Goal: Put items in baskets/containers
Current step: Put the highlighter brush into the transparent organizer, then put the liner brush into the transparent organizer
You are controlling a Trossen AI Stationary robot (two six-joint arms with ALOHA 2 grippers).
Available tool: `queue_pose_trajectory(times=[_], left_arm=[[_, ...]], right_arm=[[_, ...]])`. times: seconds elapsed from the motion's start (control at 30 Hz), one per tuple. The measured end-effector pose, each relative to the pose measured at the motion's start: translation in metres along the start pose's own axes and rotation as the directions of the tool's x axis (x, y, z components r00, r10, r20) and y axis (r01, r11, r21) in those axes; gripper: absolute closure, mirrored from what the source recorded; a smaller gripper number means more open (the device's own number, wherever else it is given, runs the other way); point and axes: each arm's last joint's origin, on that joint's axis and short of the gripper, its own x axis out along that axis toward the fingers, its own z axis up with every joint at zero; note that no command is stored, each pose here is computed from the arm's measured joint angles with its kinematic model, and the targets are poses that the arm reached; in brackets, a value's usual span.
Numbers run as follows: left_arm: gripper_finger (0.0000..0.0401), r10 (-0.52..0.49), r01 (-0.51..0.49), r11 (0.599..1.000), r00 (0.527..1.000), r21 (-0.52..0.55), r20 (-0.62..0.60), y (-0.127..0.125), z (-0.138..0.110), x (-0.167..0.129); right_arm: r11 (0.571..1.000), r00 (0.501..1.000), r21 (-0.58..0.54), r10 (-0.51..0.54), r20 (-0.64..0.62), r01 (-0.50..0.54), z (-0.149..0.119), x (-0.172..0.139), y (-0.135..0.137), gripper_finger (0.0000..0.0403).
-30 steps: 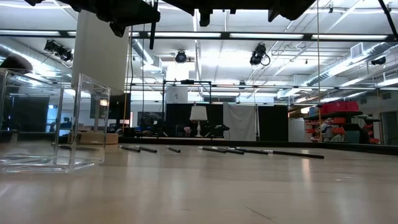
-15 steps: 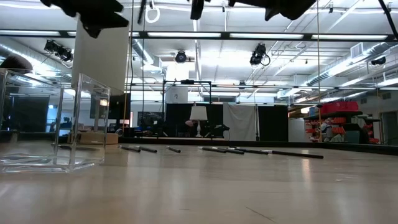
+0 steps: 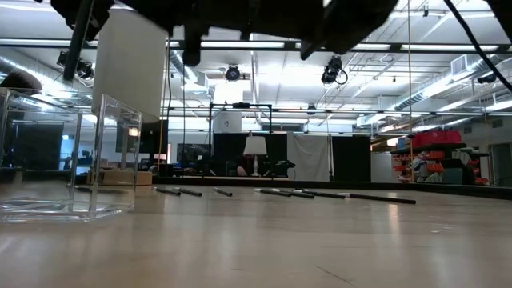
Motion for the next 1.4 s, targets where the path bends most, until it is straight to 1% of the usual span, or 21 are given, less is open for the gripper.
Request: queue_pose_trajectory(times=[0.07, 0.2, 0.27, 0.33, 0.4, 0.5, 0.6, 0.73, 0.87, 0.97, 1.07, 1.23, 1.33, 1.4], left_arm=[[0.0245, -0.03, 0.031, 0.999, 0.999, 0.013, -0.01, -0.005, -0.002, -0.001], [0.0254, -0.088, 0.089, 0.995, 0.996, 0.04, -0.033, -0.014, -0.006, -0.004], [0.0258, -0.101, 0.103, 0.993, 0.994, 0.051, -0.037, -0.017, -0.008, -0.005], [0.0261, -0.109, 0.111, 0.992, 0.993, 0.06, -0.036, -0.019, -0.009, -0.007], [0.0264, -0.1, 0.102, 0.991, 0.995, 0.082, -0.027, -0.02, -0.009, -0.008], [0.0267, -0.081, 0.082, 0.992, 0.997, 0.1, -0.014, -0.021, -0.009, -0.009], [0.0268, -0.064, 0.065, 0.992, 0.998, 0.107, -0.009, -0.022, -0.01, -0.009], [0.0268, -0.061, 0.062, 0.992, 0.998, 0.108, -0.01, -0.022, -0.01, -0.008], [0.0268, -0.059, 0.06, 0.992, 0.998, 0.114, -0.015, -0.023, -0.011, -0.007], [0.0268, -0.055, 0.057, 0.991, 0.998, 0.121, -0.023, -0.024, -0.012, -0.005], [0.0268, -0.053, 0.055, 0.991, 0.998, 0.123, -0.025, -0.024, -0.012, -0.004], [0.0268, -0.046, 0.05, 0.99, 0.998, 0.133, -0.039, -0.026, -0.014, -0.001], [0.0268, -0.045, 0.05, 0.99, 0.998, 0.133, -0.039, -0.026, -0.014, -0.001], [0.0268, -0.045, 0.05, 0.99, 0.998, 0.133, -0.039, -0.026, -0.014, -0.001]], right_arm=[[1.0, 0.999, 0.003, -0.005, -0.045, 0.006, 0.0, 0.003, 0.0, 0.0395], [1.0, 0.999, 0.015, 0.003, -0.036, -0.003, 0.004, 0.002, 0.007, 0.0394], [1.0, 0.999, 0.015, 0.015, -0.033, -0.014, 0.004, 0.002, 0.012, 0.0394], [1.0, 0.998, 0.016, 0.019, -0.065, -0.018, 0.001, 0.002, 0.015, 0.0394], [1.0, 0.993, 0.023, 0.008, -0.121, -0.005, -0.005, 0.001, 0.018, 0.0394], [0.997, 0.982, 0.018, -0.068, -0.175, 0.072, -0.012, 0.0, 0.02, 0.0393], [0.994, 0.98, 0.01, -0.104, -0.169, 0.107, -0.013, -0.001, 0.021, 0.0393], [0.992, 0.974, 0.011, -0.123, -0.19, 0.127, -0.021, -0.005, 0.02, 0.0393], [0.986, 0.973, 0.06, -0.139, -0.183, 0.153, -0.028, -0.009, 0.018, 0.0388], [0.979, 0.967, 0.077, -0.171, -0.189, 0.188, -0.03, -0.011, 0.017, 0.0369], [0.975, 0.964, 0.072, -0.193, -0.182, 0.208, -0.031, -0.011, 0.018, 0.034], [0.975, 0.963, 0.07, -0.195, -0.185, 0.211, -0.031, -0.011, 0.018, 0.0292], [0.975, 0.963, 0.071, -0.194, -0.187, 0.21, -0.032, -0.011, 0.019, 0.0274], [0.975, 0.96, 0.066, -0.195, -0.202, 0.212, -0.029, -0.013, 0.021, 0.027]])
